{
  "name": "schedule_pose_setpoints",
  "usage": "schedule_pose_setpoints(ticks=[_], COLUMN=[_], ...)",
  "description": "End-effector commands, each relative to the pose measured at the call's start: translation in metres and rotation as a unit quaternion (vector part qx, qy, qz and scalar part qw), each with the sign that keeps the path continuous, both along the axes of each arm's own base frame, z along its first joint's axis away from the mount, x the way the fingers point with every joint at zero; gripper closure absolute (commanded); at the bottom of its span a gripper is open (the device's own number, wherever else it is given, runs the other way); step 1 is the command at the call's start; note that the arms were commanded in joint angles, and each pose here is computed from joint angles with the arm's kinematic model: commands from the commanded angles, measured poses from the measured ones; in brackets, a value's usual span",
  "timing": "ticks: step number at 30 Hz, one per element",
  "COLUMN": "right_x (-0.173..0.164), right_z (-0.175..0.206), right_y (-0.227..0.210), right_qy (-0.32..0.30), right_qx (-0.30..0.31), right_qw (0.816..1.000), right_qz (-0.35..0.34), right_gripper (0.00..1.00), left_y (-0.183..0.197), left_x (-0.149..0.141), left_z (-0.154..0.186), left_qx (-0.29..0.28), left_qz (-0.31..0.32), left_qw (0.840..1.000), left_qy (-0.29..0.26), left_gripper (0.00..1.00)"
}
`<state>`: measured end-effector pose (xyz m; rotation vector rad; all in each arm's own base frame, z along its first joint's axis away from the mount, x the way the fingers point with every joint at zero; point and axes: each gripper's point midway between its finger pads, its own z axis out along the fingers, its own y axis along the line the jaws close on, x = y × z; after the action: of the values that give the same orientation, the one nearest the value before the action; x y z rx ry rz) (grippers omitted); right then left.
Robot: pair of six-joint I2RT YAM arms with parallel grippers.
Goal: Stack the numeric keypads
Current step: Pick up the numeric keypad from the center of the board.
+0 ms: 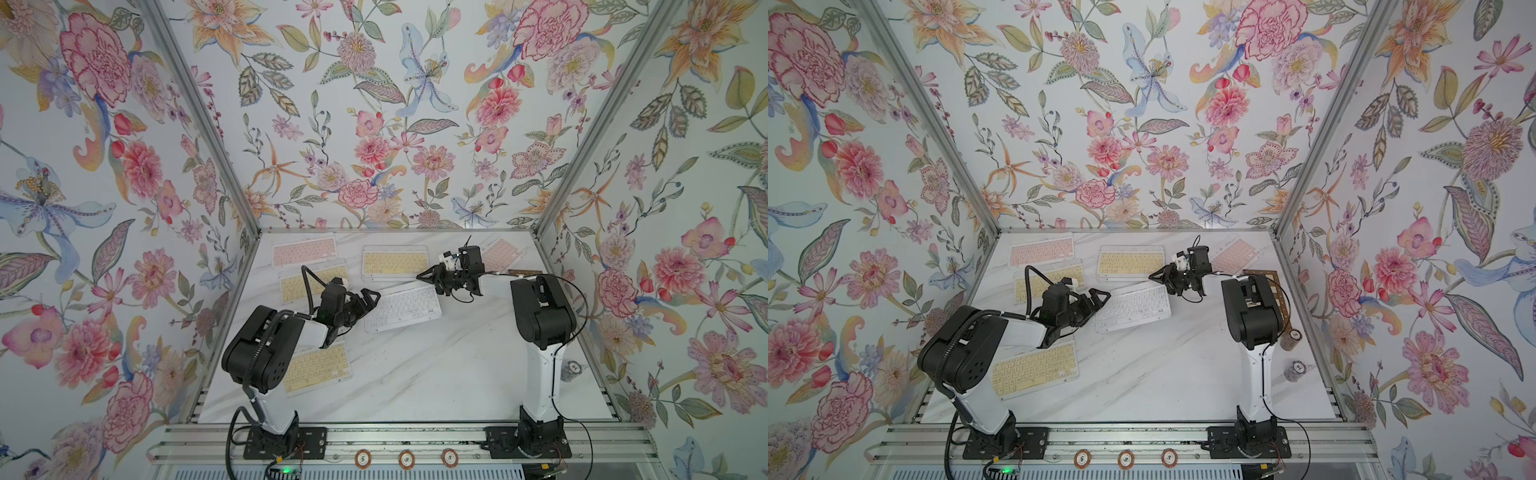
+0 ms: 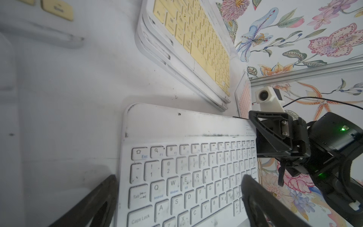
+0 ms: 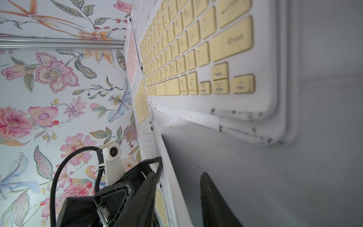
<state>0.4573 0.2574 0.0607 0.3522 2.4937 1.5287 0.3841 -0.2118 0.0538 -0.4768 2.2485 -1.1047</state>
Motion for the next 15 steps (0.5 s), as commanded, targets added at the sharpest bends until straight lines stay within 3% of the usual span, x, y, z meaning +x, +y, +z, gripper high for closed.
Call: schedule_pose_setpoints(ticks=[1,4,11,15], right_x=[0.000,-0.003,-0.009,-0.008], right_z=[0.027,0.032,0.042,0.057], right_y=[0.005,0.004,-0.004,-0.008], right_qy=[-0.023,-0.031,-0.051,-0.074], right_qx=[0.037,0.037,0.013,0.004], right_qw=[0.999,0.999,0.999,0.997], right_qz=[-0.008,-0.010,-0.001,0.003], right_gripper=[0.60,0.63,0.85,0.91], left_y=[0.000,0.000,0.000,0.001], left_x=[-0.021,-0.021,-0.021,-0.014], left_z=[-0.035,-0.035,-0.033,-0.020], left_qx=[0.016,0.018,0.018,0.014], left_qz=[-0.006,-0.006,-0.007,-0.008], left_qw=[0.998,0.998,0.998,0.999], left_qy=[0.061,0.061,0.059,0.047], left_gripper=[0.01,0.01,0.01,0.01])
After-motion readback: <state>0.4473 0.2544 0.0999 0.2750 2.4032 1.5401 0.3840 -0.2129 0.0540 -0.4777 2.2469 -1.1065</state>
